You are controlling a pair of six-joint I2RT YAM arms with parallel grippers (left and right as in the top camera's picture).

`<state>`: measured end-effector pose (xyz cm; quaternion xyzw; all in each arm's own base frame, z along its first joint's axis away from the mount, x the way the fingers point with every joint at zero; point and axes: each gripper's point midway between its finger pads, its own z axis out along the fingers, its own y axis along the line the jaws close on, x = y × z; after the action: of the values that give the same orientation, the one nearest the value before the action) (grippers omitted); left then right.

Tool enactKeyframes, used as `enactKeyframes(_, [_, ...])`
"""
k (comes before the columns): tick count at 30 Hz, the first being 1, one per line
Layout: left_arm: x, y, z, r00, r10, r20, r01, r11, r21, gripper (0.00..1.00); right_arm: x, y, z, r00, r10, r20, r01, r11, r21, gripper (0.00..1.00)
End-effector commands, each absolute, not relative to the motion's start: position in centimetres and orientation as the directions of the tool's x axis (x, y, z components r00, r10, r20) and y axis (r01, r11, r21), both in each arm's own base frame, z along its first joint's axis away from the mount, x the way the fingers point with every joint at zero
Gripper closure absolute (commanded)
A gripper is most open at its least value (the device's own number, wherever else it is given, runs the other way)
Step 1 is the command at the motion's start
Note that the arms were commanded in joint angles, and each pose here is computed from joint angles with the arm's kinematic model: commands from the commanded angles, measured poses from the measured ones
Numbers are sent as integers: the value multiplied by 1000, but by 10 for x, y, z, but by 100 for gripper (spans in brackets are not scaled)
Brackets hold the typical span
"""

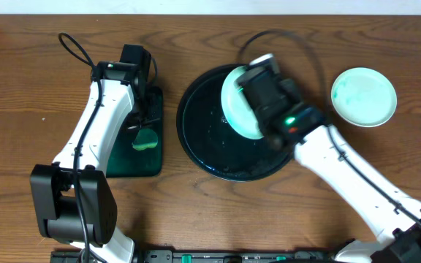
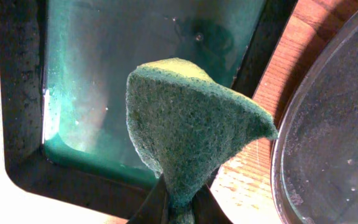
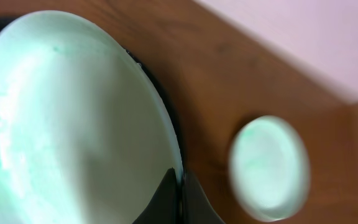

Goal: Clean dirty plates on tray and stack at the side
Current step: 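Carry the plate right and set it on the plate stack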

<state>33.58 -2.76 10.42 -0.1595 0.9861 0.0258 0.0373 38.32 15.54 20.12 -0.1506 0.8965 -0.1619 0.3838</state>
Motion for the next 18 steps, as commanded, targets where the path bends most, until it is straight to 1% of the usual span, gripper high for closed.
enactKeyframes(1, [332,-22,98,-945,-322,-66,-326,943,67,92,393,149,187,-751,-22,-660,-17,1000,-14,99])
enactKeyframes(3, [332,-22,98,-945,-322,-66,-326,943,67,92,398,133,182,-779,88,-620,37,995,95,99])
enactKeyframes(4, [332,-22,98,-945,-322,-66,-326,943,67,92,402,115,179,-791,182,-584,101,980,169,99])
enactKeyframes(7, [332,-22,98,-945,-322,-66,-326,943,67,92,408,69,174,-788,324,-524,221,942,252,99])
enactKeyframes(10, [332,-22,98,-945,-321,-66,-325,943,67,92,407,15,170,-748,455,-483,367,890,271,99])
enactKeyframes(13, [332,-22,98,-945,-322,-66,-326,943,67,92,400,-37,166,-695,548,-465,485,835,260,99])
enactKeyframes(15, [333,-22,98,-945,-321,-67,-326,943,67,92,391,-75,164,-656,602,-456,557,793,246,99])
enactKeyframes(18, [333,-23,98,-944,-322,-70,-326,943,65,92,378,-114,156,-614,660,-433,635,739,226,99])
